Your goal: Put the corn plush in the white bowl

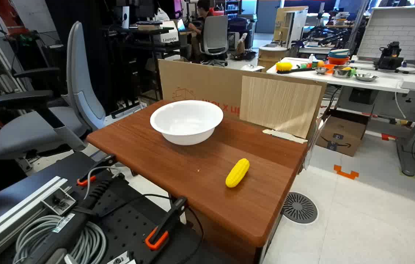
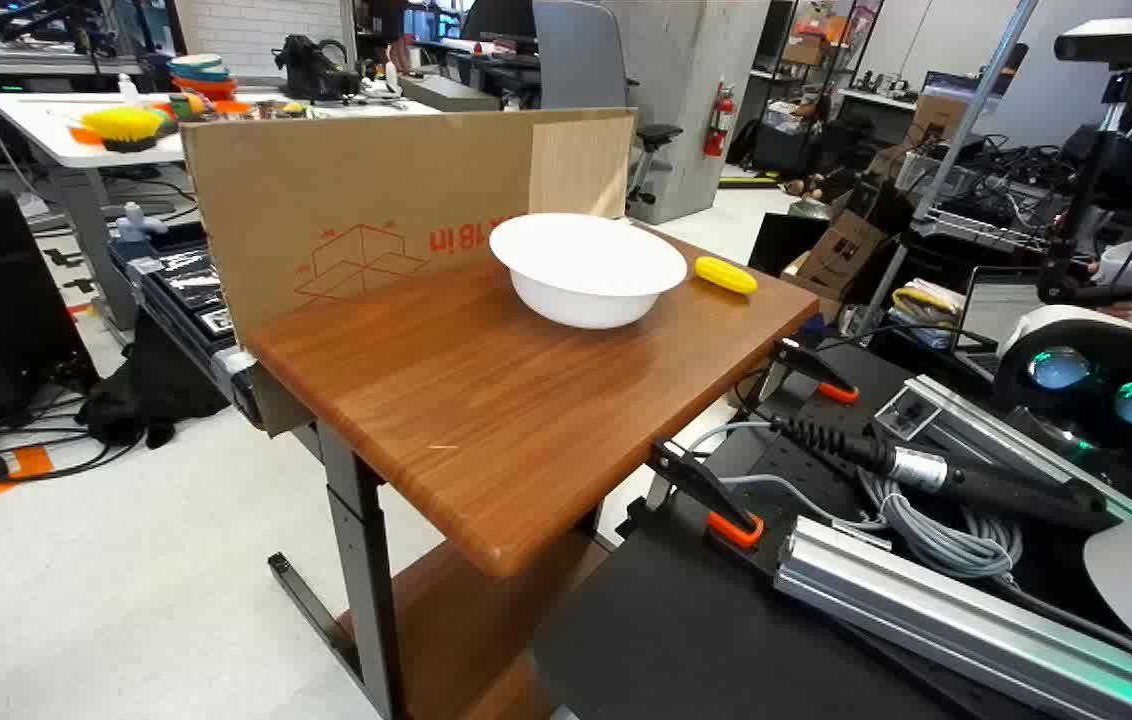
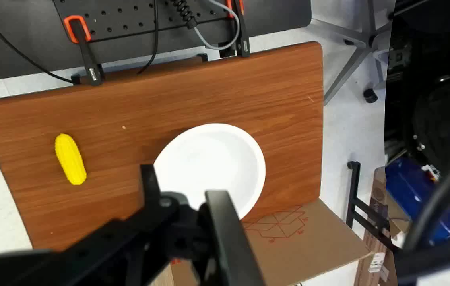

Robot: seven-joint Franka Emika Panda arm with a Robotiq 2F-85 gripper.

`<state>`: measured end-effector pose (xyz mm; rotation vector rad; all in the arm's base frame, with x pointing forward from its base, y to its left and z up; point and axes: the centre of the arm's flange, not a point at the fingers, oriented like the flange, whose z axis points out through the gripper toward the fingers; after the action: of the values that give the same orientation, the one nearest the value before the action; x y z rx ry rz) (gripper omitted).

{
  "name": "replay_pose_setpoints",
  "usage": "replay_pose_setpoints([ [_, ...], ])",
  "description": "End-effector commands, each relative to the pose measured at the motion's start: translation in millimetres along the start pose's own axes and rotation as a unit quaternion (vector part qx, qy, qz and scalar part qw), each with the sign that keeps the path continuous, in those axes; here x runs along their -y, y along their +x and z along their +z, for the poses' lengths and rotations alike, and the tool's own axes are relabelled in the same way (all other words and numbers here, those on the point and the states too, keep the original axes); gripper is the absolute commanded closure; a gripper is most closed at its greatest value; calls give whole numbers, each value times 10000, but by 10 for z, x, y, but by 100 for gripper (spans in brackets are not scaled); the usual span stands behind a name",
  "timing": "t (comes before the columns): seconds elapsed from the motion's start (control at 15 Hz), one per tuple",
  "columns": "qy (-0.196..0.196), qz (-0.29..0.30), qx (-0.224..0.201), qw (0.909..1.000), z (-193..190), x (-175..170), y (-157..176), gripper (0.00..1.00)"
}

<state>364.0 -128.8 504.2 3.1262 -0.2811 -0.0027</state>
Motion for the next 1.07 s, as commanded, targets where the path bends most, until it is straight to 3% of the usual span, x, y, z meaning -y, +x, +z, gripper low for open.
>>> replay_pose_setpoints([
  [0.0,0,0,-6,10000,-3,0,1,0],
  [0.67,-13,-22,-37,10000,-1,24,14,0],
  [1.0,4,133,7,9999,148,160,448,0],
])
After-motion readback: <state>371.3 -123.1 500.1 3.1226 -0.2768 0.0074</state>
